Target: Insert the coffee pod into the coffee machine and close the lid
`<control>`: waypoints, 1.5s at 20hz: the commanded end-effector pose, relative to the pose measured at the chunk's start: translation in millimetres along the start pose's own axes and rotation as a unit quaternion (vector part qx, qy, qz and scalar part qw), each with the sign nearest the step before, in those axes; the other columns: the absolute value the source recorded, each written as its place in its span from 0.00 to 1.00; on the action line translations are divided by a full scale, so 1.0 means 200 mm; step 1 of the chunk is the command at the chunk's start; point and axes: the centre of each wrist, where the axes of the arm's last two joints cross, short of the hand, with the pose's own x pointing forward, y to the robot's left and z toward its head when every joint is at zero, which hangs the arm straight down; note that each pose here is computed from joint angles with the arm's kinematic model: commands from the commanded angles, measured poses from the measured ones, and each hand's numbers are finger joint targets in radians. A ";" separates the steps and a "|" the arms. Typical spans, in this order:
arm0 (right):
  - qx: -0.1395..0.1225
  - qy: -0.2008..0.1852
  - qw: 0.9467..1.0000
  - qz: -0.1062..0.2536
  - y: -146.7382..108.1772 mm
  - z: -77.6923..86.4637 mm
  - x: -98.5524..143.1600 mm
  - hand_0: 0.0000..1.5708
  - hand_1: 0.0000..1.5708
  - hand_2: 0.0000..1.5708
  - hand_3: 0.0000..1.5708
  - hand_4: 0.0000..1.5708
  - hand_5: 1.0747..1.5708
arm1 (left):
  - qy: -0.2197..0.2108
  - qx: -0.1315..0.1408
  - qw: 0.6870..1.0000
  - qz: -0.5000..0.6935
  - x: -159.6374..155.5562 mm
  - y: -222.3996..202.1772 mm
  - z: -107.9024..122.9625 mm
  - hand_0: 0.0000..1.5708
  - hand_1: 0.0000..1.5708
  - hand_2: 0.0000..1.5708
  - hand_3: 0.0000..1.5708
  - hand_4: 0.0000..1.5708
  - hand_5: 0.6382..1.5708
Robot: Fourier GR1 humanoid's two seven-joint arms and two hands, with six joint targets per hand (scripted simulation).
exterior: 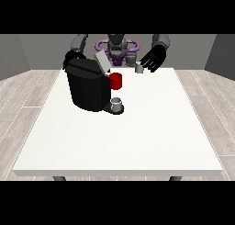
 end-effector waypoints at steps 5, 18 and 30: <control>0.024 -0.020 0.999 -0.006 0.08 -0.04 0.11 0.00 0.00 0.00 0.00 0.33 1.00 | 0.001 0.045 0.999 0.017 0.16 0.26 -0.08 0.81 0.81 0.83 0.79 0.33 1.00; 0.011 -0.085 0.996 0.016 0.01 -0.16 0.31 0.00 0.00 0.00 0.00 0.33 1.00 | -0.023 0.088 0.996 -0.004 0.43 0.40 -0.18 0.80 0.80 0.83 0.79 0.31 1.00; -0.003 -0.057 0.998 0.003 0.03 -0.07 0.18 0.00 0.00 0.00 0.00 0.34 1.00 | -0.025 0.059 0.998 -0.006 0.45 0.25 -0.22 0.78 0.78 0.82 0.77 0.33 1.00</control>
